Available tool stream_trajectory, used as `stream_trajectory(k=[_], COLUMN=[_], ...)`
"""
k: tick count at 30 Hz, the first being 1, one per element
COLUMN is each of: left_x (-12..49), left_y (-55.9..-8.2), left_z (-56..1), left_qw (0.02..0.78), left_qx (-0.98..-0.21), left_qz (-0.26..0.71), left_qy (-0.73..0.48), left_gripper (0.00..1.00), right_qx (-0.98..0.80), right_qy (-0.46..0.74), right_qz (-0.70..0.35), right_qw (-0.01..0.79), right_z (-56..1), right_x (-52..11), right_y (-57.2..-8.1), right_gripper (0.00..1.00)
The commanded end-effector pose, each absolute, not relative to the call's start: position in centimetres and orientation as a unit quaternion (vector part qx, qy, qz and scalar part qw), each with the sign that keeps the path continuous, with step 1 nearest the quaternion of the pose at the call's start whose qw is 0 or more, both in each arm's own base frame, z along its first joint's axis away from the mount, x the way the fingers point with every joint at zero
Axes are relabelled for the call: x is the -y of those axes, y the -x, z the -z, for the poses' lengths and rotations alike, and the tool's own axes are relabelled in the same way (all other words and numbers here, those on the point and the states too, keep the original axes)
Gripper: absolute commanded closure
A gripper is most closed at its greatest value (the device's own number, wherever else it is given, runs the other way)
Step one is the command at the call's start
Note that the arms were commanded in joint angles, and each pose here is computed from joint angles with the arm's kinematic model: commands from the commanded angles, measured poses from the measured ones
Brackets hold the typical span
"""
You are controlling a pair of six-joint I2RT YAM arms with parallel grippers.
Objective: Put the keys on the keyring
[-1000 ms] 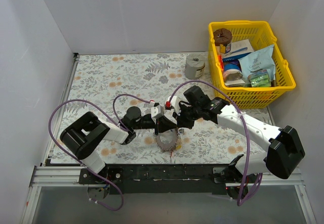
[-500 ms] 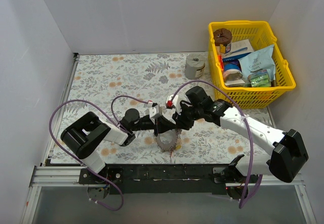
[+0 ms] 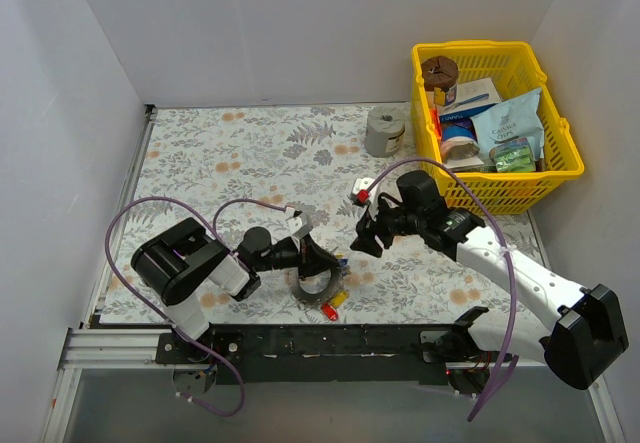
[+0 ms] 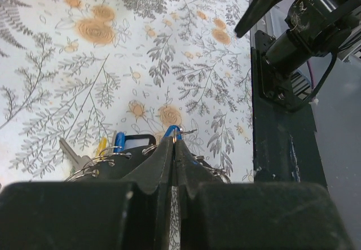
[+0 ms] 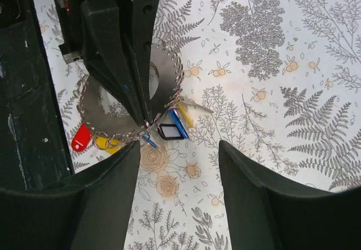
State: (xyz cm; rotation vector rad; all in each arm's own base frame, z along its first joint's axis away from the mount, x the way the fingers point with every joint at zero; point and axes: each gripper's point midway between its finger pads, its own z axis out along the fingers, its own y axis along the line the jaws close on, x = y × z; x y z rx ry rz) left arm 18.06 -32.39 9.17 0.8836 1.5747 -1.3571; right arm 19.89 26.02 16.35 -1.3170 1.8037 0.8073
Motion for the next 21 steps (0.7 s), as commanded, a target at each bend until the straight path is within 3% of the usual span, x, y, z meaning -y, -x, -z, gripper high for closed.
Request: stream_trajectory(k=[1,21], left_x=[31.6,30.6], left_y=[-18.1,-16.6], left_z=[-19.8,-23.6], left_qw=[0.591,0.619], left_qx=[-0.447,-0.399], left_qz=[0.571,0.553], left_qy=[-0.354,-0.390], left_gripper=[1.00,1.00], right_qx=[-0.671,-0.605], right_qy=[0.516,0.546], right_qz=[-0.359,-0.449], right_qw=[0.393,0.366], right_z=[-17.9,-18.1], right_x=[-27.0,-28.6], right_y=[-19.2,-16.3], right_gripper=[0.37,0.44])
